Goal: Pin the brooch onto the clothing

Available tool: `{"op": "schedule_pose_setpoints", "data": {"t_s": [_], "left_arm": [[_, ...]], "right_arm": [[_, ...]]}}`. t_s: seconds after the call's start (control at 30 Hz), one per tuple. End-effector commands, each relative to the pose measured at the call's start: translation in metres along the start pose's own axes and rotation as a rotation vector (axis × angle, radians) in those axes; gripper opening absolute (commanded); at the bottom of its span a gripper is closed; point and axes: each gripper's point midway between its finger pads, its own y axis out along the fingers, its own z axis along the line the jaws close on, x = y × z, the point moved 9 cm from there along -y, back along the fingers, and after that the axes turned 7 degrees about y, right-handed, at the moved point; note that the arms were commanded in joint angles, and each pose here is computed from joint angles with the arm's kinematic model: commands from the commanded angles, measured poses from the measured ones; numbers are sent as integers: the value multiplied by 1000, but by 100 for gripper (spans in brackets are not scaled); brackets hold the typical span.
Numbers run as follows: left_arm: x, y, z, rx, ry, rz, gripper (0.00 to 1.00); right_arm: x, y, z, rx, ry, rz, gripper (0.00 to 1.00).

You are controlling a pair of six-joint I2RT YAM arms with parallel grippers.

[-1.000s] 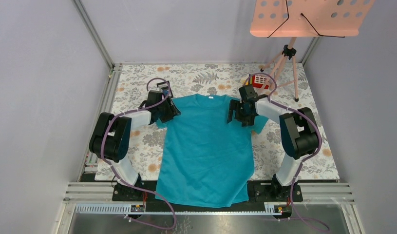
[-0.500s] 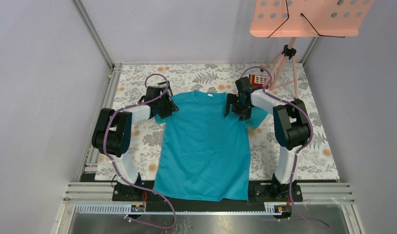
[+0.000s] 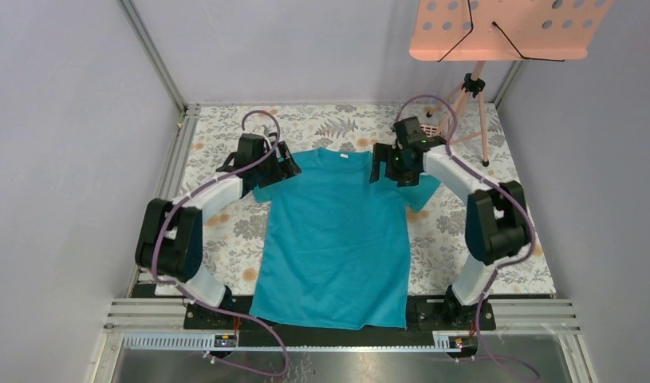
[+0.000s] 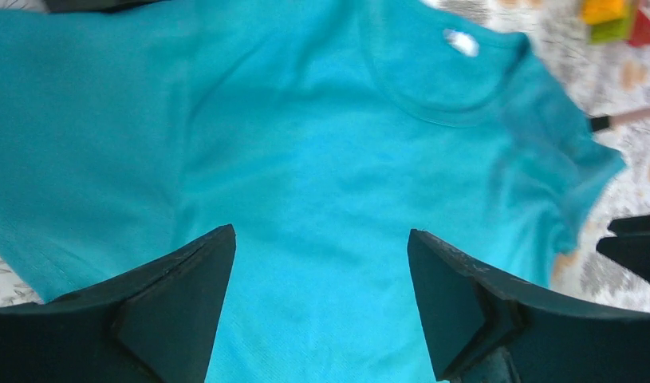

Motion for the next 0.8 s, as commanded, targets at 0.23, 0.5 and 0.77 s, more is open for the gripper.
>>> {"op": "schedule_pose_setpoints", "data": {"t_s": [0.23, 0.5, 0.77], "left_arm": [[5, -116, -34, -64, 117, -215, 91], [-27, -176, -22, -53, 176, -183, 99], [-55, -212, -14, -61, 230, -133, 99]], "right_arm": [[-54, -85, -20, 65, -32, -96, 98], [-104, -94, -49, -19, 26, -20, 99], [-153, -84, -78, -132, 169, 79, 85]]}}
